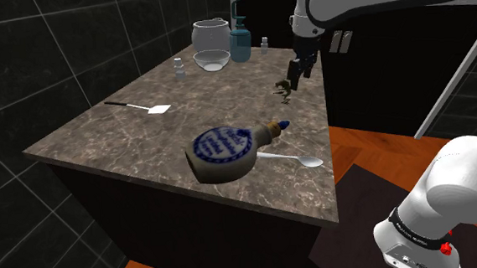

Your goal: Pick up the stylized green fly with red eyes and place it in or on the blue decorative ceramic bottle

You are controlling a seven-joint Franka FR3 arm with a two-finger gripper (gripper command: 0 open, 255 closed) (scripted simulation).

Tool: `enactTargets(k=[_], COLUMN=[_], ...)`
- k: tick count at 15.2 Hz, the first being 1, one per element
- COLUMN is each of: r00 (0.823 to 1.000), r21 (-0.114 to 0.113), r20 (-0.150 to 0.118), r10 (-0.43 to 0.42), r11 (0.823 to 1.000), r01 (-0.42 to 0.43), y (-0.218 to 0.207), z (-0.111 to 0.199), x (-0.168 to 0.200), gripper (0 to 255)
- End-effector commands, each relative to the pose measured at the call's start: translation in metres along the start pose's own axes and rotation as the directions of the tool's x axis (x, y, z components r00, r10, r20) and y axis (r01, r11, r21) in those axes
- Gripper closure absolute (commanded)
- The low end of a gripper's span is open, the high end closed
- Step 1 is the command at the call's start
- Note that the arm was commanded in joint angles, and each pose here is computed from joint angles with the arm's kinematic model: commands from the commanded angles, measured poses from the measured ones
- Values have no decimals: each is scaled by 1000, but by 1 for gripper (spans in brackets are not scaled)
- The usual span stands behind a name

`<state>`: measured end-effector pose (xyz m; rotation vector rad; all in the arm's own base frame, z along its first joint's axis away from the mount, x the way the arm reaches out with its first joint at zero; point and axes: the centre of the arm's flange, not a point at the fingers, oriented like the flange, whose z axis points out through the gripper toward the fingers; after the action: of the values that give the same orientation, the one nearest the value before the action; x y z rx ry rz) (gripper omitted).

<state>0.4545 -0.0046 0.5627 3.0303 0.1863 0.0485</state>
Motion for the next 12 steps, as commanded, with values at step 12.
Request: enactTargets(k=[12], r00=[1000], r21=[-71], r20=[4], r10=[-6], r11=[997], r01=[6], y=[12], z=[42], x=[60], gripper=[0])
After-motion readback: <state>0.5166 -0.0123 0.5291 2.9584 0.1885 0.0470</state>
